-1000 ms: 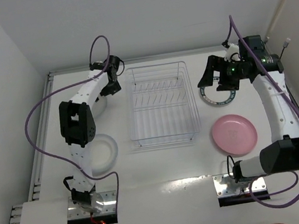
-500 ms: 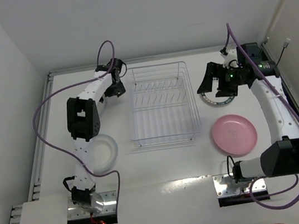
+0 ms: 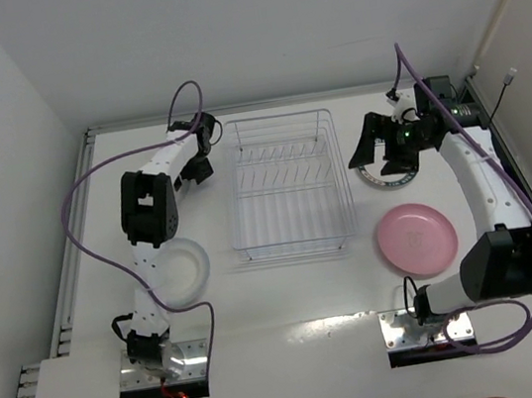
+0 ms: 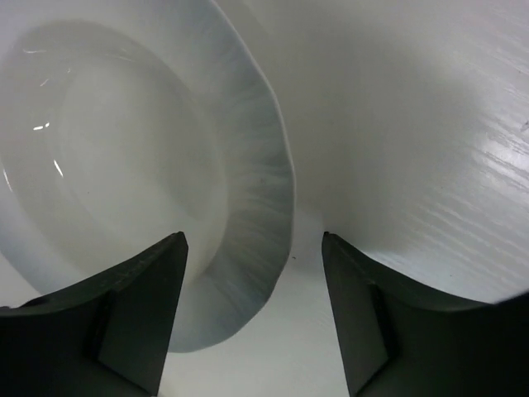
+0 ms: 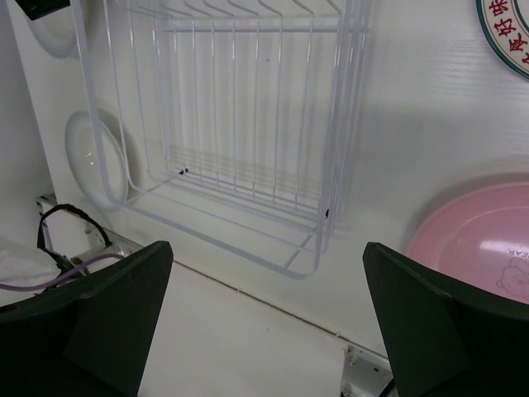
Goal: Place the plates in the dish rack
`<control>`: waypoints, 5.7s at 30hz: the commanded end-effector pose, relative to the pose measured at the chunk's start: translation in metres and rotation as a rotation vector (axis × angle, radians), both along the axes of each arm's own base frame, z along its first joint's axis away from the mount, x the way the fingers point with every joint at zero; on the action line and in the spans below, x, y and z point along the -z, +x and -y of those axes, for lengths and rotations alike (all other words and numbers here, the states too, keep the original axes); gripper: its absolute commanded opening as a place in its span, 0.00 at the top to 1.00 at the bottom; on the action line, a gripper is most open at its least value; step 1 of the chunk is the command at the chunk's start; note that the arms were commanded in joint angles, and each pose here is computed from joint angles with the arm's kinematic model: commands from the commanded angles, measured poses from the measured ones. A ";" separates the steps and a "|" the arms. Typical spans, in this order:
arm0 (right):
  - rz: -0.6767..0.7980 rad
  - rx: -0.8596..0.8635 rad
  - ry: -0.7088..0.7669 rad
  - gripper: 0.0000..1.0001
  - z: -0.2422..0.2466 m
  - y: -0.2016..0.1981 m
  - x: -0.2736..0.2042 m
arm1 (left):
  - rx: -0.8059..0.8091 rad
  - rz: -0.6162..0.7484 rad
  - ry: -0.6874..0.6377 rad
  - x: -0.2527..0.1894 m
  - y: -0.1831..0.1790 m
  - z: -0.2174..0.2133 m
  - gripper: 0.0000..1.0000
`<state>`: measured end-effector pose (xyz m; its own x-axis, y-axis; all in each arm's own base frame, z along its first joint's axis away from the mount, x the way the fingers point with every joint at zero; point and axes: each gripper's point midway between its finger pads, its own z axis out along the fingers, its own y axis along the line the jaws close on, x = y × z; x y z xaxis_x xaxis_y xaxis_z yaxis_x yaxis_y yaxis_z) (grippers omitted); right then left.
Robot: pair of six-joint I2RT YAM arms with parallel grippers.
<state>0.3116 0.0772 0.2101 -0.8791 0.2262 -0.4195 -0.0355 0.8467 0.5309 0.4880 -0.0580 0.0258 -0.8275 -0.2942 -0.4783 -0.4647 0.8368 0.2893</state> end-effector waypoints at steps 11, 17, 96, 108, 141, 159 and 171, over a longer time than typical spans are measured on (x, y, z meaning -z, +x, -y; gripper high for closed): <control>-0.008 -0.014 -0.010 0.00 0.001 0.014 -0.001 | -0.010 -0.029 -0.092 0.016 0.007 -0.007 1.00; -0.028 -0.014 -0.009 0.00 0.001 0.014 0.005 | -0.029 0.160 -0.159 -0.053 0.034 -0.002 1.00; -0.128 0.110 -0.109 0.00 0.030 0.008 0.028 | 0.676 0.653 -0.972 -0.281 -0.005 0.352 1.00; -0.138 0.109 -0.108 0.00 0.029 0.007 0.031 | 0.714 0.858 -1.111 -0.364 -0.008 0.358 1.00; -0.152 0.101 -0.112 0.00 0.030 0.005 0.035 | 0.625 0.693 -1.010 -0.283 -0.006 0.365 1.00; -0.143 0.101 -0.112 0.00 0.030 0.004 0.032 | 0.476 0.608 -0.919 -0.236 -0.016 0.366 1.00; -0.152 0.097 -0.104 0.00 0.028 0.000 0.037 | 0.517 0.519 -0.646 -0.177 -0.020 0.352 1.00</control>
<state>0.3142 0.0496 0.1635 -0.9217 0.2778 -0.2707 0.1435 0.8926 0.4273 0.4675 -0.4183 0.2112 -0.6850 -0.3628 -0.6318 0.0595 0.8364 -0.5448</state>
